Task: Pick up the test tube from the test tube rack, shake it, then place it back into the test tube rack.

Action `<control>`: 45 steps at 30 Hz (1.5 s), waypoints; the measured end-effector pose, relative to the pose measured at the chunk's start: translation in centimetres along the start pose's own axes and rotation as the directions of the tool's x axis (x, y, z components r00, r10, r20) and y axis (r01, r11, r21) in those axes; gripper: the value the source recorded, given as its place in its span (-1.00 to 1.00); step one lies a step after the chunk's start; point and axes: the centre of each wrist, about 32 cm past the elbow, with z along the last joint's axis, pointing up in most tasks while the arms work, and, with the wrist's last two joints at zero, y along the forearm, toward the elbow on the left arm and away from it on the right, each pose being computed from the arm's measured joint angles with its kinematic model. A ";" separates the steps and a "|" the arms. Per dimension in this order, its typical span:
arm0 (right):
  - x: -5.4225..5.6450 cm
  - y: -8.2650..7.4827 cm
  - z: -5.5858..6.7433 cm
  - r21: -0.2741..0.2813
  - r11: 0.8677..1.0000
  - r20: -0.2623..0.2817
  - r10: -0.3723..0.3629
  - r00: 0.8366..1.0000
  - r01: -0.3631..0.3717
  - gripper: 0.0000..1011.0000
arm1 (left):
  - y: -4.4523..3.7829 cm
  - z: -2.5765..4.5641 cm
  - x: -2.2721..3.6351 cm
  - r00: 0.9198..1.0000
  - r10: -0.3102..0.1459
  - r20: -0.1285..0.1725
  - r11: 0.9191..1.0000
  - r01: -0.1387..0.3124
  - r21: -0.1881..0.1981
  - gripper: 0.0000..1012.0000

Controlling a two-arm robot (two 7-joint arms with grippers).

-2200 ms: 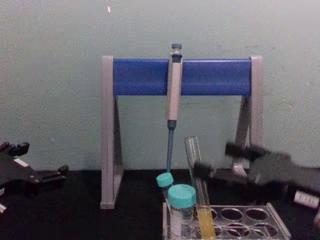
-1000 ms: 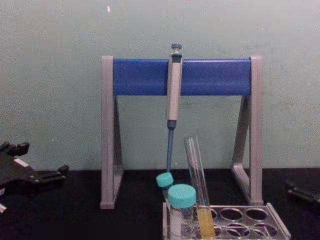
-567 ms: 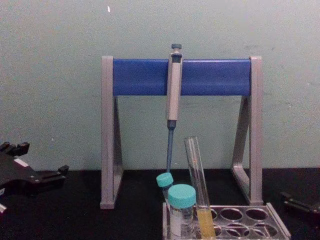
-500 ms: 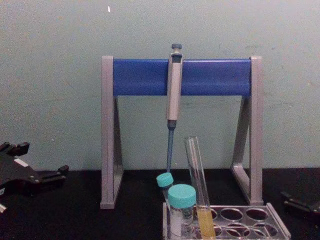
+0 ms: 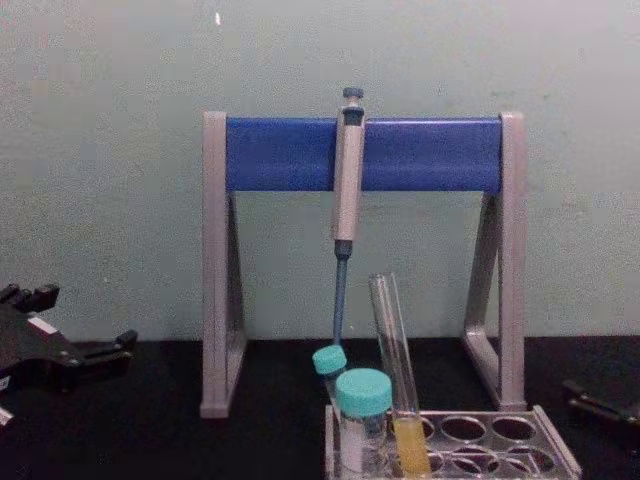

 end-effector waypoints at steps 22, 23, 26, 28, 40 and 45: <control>0.0 0.0 0.0 0.003 1.000 0.000 -0.001 1.000 0.001 0.98 | 0.00 0.00 0.00 1.000 0.000 0.000 1.000 0.000 0.000 0.98; 0.0 0.0 0.0 0.003 1.000 0.000 -0.001 1.000 0.001 0.98 | 0.00 0.00 0.00 1.000 0.000 0.000 1.000 0.000 0.000 0.98; 0.0 0.0 0.0 0.003 1.000 0.000 -0.001 1.000 0.001 0.98 | 0.00 0.00 0.00 1.000 0.000 0.000 1.000 0.000 0.000 0.98; 0.0 0.0 0.0 0.003 1.000 0.000 -0.001 1.000 0.001 0.98 | 0.00 0.00 0.00 1.000 0.000 0.000 1.000 0.000 0.000 0.98; 0.0 0.0 0.0 0.003 1.000 0.000 -0.001 1.000 0.001 0.98 | 0.00 0.00 0.00 1.000 0.000 0.000 1.000 0.000 0.000 0.98; 0.0 0.0 0.0 0.003 1.000 0.000 -0.001 1.000 0.001 0.98 | 0.00 0.00 0.00 1.000 0.000 0.000 1.000 0.000 0.000 0.98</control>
